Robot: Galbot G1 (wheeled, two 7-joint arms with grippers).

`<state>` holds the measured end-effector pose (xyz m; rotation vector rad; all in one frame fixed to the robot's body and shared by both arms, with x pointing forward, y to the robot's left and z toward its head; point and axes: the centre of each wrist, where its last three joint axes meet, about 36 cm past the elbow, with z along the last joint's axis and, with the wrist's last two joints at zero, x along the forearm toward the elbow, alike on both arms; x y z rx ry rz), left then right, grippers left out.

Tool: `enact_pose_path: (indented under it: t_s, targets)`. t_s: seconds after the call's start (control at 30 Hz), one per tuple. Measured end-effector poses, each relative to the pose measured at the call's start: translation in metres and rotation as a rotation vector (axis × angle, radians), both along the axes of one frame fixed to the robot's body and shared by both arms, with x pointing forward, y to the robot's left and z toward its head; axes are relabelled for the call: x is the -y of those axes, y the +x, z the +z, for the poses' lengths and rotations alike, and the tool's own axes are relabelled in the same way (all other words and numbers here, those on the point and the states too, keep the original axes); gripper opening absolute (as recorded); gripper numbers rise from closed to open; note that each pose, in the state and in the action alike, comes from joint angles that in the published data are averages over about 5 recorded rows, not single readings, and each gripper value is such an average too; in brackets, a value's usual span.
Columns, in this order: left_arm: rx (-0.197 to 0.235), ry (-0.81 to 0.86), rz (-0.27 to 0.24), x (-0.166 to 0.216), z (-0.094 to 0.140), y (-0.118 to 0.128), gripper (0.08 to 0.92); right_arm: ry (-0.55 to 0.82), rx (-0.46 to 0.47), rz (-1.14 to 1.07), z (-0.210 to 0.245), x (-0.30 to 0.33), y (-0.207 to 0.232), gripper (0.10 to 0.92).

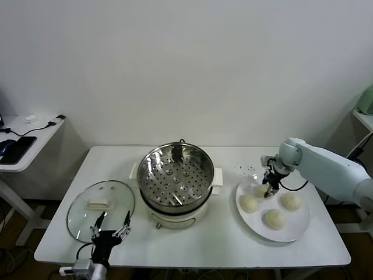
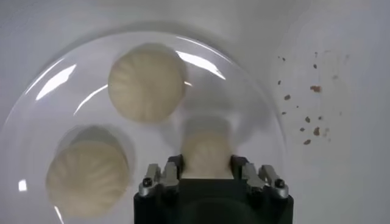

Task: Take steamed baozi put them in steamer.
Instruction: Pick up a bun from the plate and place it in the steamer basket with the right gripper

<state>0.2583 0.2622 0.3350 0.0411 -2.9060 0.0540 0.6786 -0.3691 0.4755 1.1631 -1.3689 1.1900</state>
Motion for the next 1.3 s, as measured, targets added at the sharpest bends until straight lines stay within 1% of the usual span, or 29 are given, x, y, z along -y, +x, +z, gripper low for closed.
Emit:
enact_pose_path:
  t_s: [0.13,0.33,0.5,0.6,0.67,0.83,1.0,1.13,1.3]
  targets:
    - [0.002,0.001,-0.003,0.002,0.001,-0.001,0.823,0.014,0.021,0.046,0.034,-0.011,0.007,0.493]
    - [0.014,0.003,-0.007,0.003,0.005,-0.001,0.823,0.044,0.089,0.202,0.119,-0.053,0.02,0.492]
    - [0.024,0.005,-0.011,0.004,0.008,0.0,0.823,0.077,0.158,0.421,0.193,-0.113,0.018,0.492]
    - [0.026,0.006,-0.013,0.005,0.009,0.001,0.823,0.085,0.18,0.582,0.221,-0.156,0.01,0.492]
    - [0.027,0.007,-0.014,0.005,0.01,0.001,0.823,0.081,0.186,0.697,0.233,-0.184,0.004,0.492]
    - [0.027,0.008,-0.017,0.006,0.01,0.002,0.823,0.04,0.195,0.988,0.241,-0.242,-0.006,0.492]
    - [0.028,0.008,-0.018,0.007,0.011,0.002,0.823,-0.007,0.2,1.226,0.227,-0.278,-0.001,0.492]
    - [0.025,0.009,-0.018,0.007,0.01,0.002,0.823,-0.034,0.198,1.359,0.208,-0.297,0.011,0.49]
    - [0.022,0.011,-0.018,0.006,0.009,0.002,0.823,-0.055,0.188,1.468,0.182,-0.314,0.028,0.487]
